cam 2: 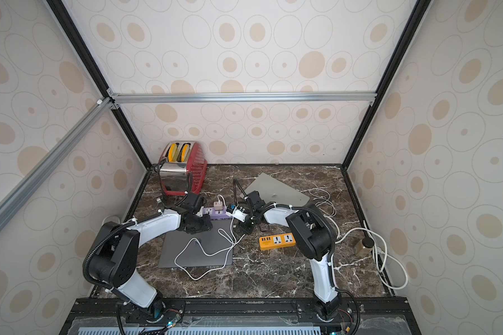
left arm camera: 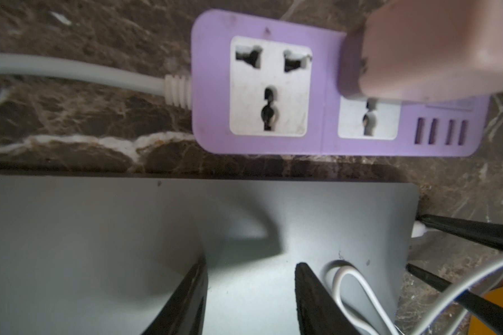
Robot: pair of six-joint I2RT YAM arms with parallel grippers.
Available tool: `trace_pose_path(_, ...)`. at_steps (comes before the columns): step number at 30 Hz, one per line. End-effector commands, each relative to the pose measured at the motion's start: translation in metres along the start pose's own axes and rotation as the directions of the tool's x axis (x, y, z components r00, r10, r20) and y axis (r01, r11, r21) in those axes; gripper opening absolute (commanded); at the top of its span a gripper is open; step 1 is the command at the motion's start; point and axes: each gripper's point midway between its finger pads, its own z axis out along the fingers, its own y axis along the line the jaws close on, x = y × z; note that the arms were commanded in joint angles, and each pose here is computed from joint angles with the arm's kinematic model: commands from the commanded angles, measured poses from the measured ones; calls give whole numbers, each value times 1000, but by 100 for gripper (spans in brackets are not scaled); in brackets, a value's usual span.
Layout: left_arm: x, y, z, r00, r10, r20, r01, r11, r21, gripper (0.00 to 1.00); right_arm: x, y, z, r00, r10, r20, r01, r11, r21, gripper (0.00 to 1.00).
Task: Unplug the laptop charger
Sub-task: Remove the charging cable from the laptop.
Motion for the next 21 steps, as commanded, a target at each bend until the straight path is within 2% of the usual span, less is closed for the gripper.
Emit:
trace_pose_path(1,17,14,12,997,-31,-64,28,999,-43,51,26,16,13,995,-6,-95,2,999,-37,39)
trace_pose_path(5,18,15,13,997,-32,-69,29,999,-45,51,28,13,14,994,-18,-104,15,999,-29,39)
trace_pose_path(7,18,15,13,997,-32,-69,29,999,-44,51,27,14,14,994,-25,-107,21,999,-36,36)
trace_pose_path(9,18,14,13,997,-32,-70,29,999,-43,51,28,15,13,993,-32,-110,28,999,-41,28)
trace_pose_path(21,24,20,18,995,-49,-92,43,996,-72,51,33,11,9,989,-74,-130,73,997,-13,7)
